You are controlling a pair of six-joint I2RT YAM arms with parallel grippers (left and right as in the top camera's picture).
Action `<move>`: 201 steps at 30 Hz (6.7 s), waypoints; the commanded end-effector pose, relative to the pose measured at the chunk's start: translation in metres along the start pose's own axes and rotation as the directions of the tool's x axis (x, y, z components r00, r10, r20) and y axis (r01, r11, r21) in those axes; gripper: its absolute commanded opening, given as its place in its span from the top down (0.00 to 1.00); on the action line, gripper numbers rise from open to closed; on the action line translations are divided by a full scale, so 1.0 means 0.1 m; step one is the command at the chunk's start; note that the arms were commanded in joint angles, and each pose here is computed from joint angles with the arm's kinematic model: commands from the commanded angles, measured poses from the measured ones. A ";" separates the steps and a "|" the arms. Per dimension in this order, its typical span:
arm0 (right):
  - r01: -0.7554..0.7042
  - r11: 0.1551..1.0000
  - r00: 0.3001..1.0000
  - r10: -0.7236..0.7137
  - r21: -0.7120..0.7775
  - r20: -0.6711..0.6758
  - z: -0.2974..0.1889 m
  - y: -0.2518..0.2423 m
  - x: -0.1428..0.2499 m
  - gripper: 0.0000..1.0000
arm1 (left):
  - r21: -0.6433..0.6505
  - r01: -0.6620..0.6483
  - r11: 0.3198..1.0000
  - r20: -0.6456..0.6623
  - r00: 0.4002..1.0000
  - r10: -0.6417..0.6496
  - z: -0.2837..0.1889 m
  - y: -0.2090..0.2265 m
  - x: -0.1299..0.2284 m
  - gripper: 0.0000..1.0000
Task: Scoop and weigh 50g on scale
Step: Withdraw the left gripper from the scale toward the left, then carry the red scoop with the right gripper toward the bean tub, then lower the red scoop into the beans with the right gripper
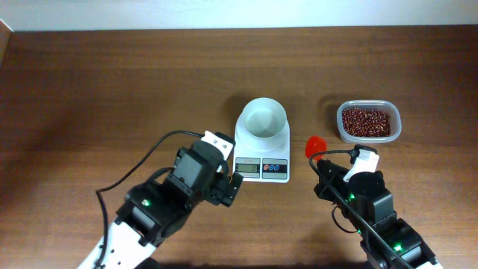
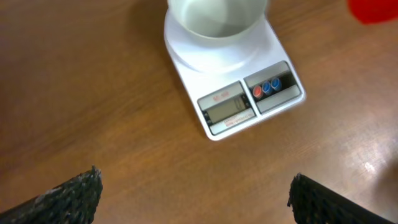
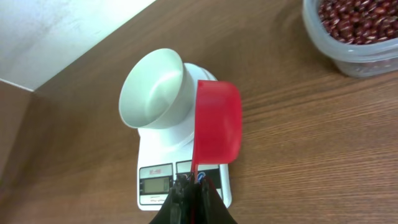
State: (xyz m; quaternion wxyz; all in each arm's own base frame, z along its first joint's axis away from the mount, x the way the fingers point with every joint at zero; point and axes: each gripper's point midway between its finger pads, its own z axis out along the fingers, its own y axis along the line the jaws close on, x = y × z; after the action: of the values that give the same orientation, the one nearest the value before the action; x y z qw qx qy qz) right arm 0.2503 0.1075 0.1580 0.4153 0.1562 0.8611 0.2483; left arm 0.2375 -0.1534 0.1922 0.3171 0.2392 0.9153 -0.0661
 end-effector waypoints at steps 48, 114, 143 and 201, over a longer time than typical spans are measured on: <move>0.064 0.982 0.970 -0.103 -0.175 -0.221 -0.11 0.23 0.43 0.96 | 0.361 -0.370 0.856 0.056 0.925 0.376 -0.22 0.24 0.05 0.01; 0.389 0.916 0.921 -0.384 0.099 -0.062 -0.46 0.03 -0.26 0.96 | 0.329 -0.385 0.862 0.067 0.920 0.386 -0.20 0.29 -0.01 0.01; 0.413 0.891 0.908 -0.387 0.185 -0.164 -0.27 -0.16 -0.16 0.96 | 0.329 -0.385 0.862 0.067 0.920 0.386 -0.20 0.29 -0.01 0.01; 0.677 0.612 0.730 -0.482 0.410 -0.485 0.60 -1.16 -1.22 0.96 | 0.329 -0.385 0.862 0.067 0.920 0.386 -0.20 0.29 -0.01 0.01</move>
State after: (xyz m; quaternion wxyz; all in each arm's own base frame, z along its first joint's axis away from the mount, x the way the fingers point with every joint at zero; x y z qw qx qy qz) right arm 0.3551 -0.0260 0.1544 0.2802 -0.0504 0.9474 -0.1460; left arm 0.2373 -0.1228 0.2016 0.2659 0.4604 0.8317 -0.1599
